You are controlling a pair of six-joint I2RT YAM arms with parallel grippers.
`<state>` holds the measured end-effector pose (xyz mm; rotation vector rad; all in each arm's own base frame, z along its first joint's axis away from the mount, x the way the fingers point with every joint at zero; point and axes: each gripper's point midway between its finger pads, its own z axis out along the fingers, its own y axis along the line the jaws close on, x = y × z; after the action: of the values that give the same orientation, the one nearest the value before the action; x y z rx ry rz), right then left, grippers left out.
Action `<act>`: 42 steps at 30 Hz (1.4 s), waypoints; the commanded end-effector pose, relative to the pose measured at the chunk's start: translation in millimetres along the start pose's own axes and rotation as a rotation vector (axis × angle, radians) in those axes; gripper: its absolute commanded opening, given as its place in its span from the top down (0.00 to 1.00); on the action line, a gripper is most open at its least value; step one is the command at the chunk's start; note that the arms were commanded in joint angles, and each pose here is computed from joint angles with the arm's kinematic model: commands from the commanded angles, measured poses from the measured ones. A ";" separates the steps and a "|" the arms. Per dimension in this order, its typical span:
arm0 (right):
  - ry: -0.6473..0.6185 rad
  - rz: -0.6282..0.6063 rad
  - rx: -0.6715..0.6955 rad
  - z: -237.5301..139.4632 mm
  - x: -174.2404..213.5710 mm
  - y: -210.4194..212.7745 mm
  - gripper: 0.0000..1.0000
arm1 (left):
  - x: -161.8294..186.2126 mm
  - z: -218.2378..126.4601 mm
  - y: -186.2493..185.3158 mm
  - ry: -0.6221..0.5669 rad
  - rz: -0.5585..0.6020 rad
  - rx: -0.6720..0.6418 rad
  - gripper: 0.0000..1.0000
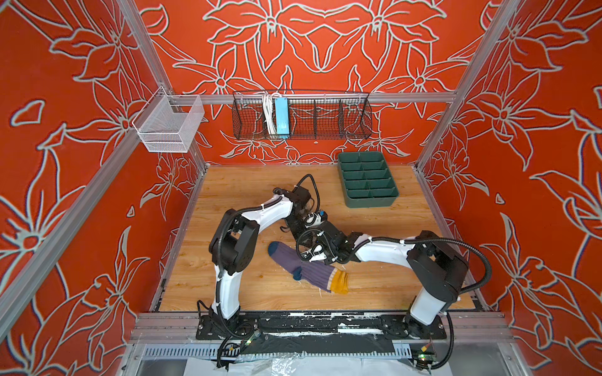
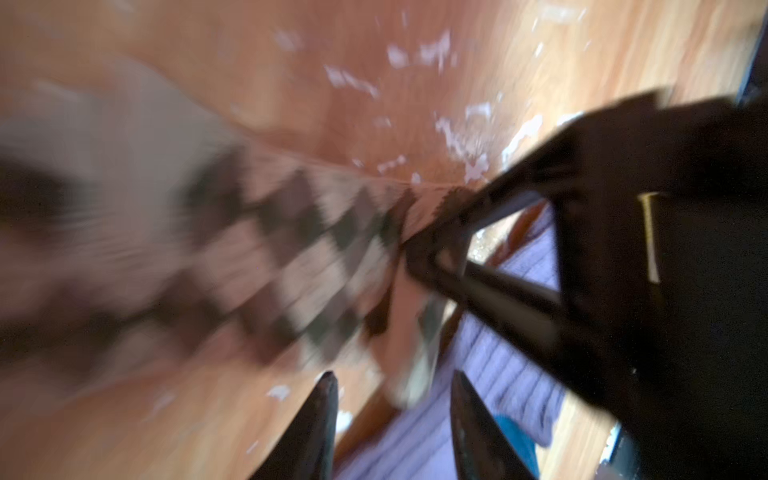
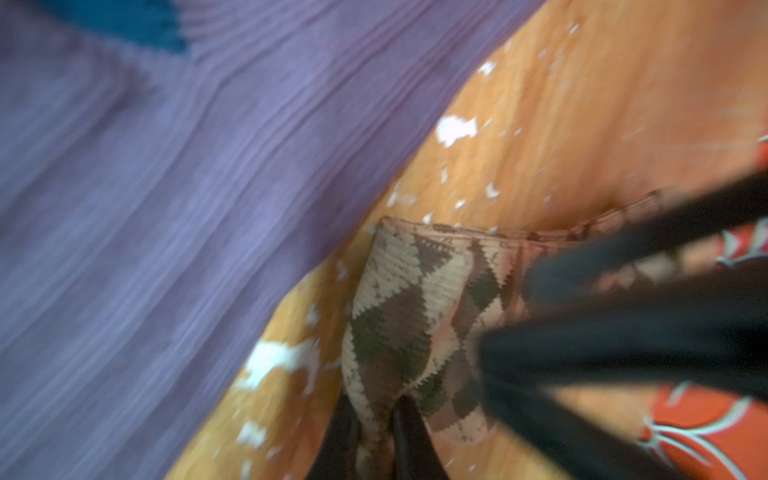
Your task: Roll the socks
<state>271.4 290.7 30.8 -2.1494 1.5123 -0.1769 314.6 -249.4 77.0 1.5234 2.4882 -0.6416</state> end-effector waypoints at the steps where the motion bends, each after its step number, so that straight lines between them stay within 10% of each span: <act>1: 0.046 0.029 -0.158 -7.7 14.0 32.6 1.00 | -13.2 -33.1 33.6 -0.100 -0.050 -0.179 0.49; 6: 0.037 0.066 -0.118 -5.9 11.4 23.1 1.00 | -15.9 -30.9 98.8 0.018 -0.229 -0.373 0.51; 17: 0.042 0.102 -0.099 -4.1 9.6 15.1 1.00 | -6.3 25.7 134.1 0.152 -0.437 -0.357 0.66; 33: 0.028 0.118 -0.196 -10.5 4.0 26.6 1.00 | -56.7 65.3 137.9 0.100 -0.344 -0.290 0.66; 42: 0.061 0.191 -0.324 -19.2 10.9 37.5 1.00 | -83.9 27.9 142.4 -0.023 -0.324 -0.351 0.61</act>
<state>259.8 276.7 36.0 -2.1638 1.7718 -0.0351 472.0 -274.9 30.1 1.0277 2.7096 -0.2207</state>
